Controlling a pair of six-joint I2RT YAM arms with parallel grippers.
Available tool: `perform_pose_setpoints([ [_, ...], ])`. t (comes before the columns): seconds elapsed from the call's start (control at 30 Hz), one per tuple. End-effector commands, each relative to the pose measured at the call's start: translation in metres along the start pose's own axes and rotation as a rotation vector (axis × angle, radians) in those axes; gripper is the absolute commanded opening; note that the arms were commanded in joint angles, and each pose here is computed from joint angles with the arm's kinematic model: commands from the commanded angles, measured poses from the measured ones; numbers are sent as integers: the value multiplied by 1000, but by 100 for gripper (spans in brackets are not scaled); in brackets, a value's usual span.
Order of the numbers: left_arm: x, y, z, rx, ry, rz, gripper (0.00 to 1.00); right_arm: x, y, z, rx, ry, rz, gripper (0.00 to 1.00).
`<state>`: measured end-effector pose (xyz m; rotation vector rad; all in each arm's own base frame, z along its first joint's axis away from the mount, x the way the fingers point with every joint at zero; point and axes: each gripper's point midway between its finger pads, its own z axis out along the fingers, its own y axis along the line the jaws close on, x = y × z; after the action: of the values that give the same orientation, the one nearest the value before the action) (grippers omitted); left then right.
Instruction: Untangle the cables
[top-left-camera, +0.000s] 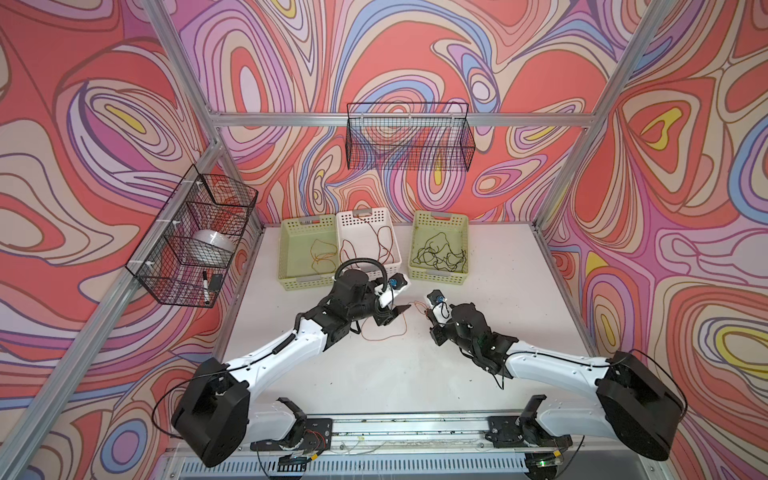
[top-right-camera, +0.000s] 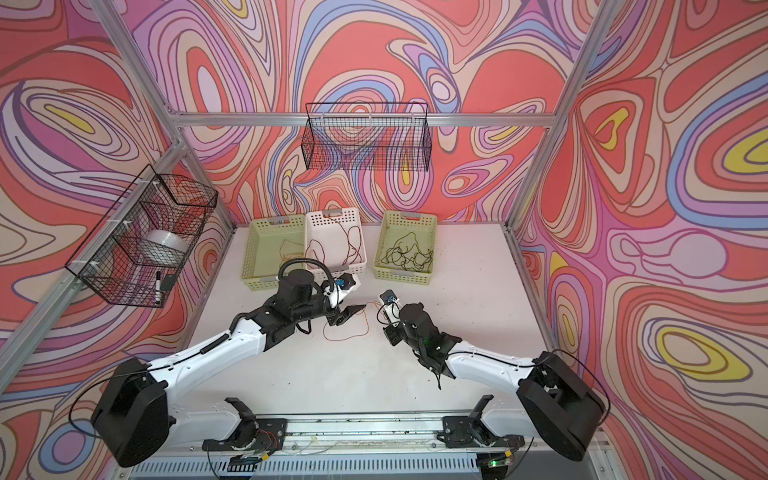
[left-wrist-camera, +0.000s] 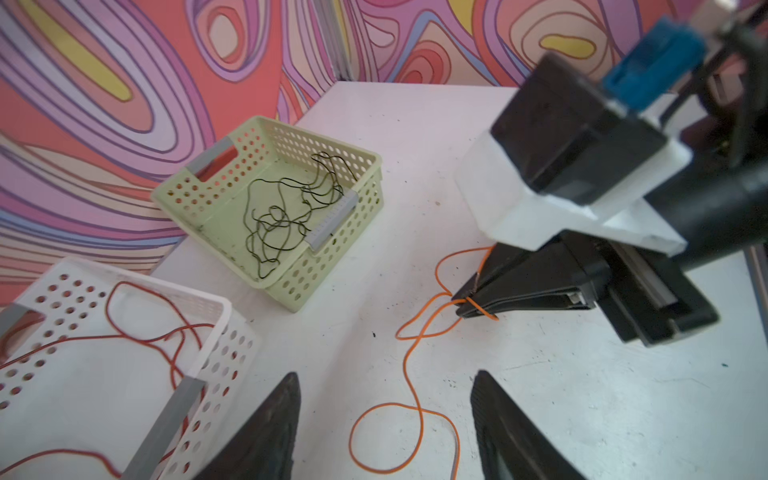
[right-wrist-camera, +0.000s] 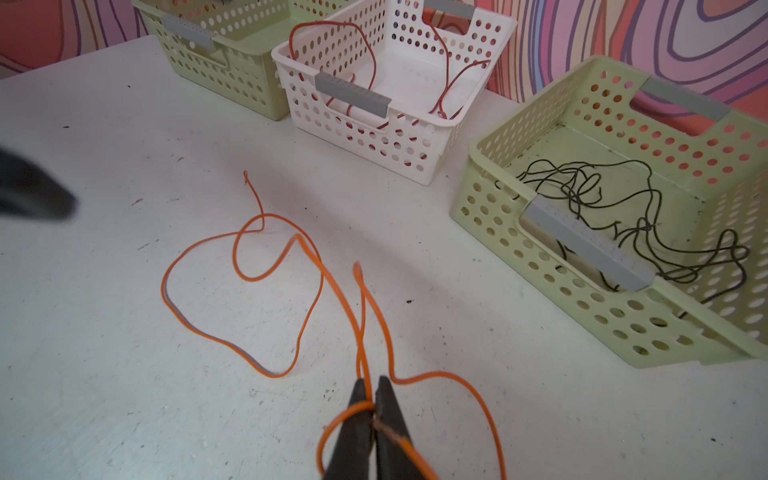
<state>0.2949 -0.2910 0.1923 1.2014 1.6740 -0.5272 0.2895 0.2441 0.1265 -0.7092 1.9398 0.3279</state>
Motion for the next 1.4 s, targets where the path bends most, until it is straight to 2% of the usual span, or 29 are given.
perform_pose_setpoints([
  [0.0,13,-8,16,70,59,59,66,-8,0,-3,-15,-4,-13,0],
  [0.1,20,-4,29,74,85,49,64,-10,0,-4,-17,-11,-13,0],
  [0.2,25,2,38,59,104,40,53,-13,-2,-4,-9,-16,-8,0],
  [0.33,28,-1,45,88,111,38,33,-18,-4,-5,0,-30,16,0],
  [0.43,25,-1,45,97,103,35,10,-23,-5,-6,-1,-41,53,5],
  [0.5,23,-2,44,99,97,36,0,-27,-7,-8,-3,-57,84,7],
  [0.57,21,-2,41,94,94,39,0,-31,-11,-11,-1,-75,108,12],
  [0.67,17,-1,34,79,89,54,0,-30,-22,-16,22,-82,157,26],
  [0.73,12,1,27,61,81,68,0,-26,-37,-20,56,-71,196,32],
  [0.83,4,2,18,45,68,93,0,-21,-57,-27,101,-73,257,47],
  [1.0,-2,2,7,32,73,122,0,-15,-79,-33,167,-30,279,51],
  [1.03,-2,1,6,35,75,126,0,-18,-77,-34,151,-41,259,51],
  [1.27,-6,-3,1,42,86,165,0,-44,-8,-52,-242,-144,-28,50],
  [1.37,-11,-2,0,25,83,182,0,-49,0,-60,-284,-204,-84,50],
])
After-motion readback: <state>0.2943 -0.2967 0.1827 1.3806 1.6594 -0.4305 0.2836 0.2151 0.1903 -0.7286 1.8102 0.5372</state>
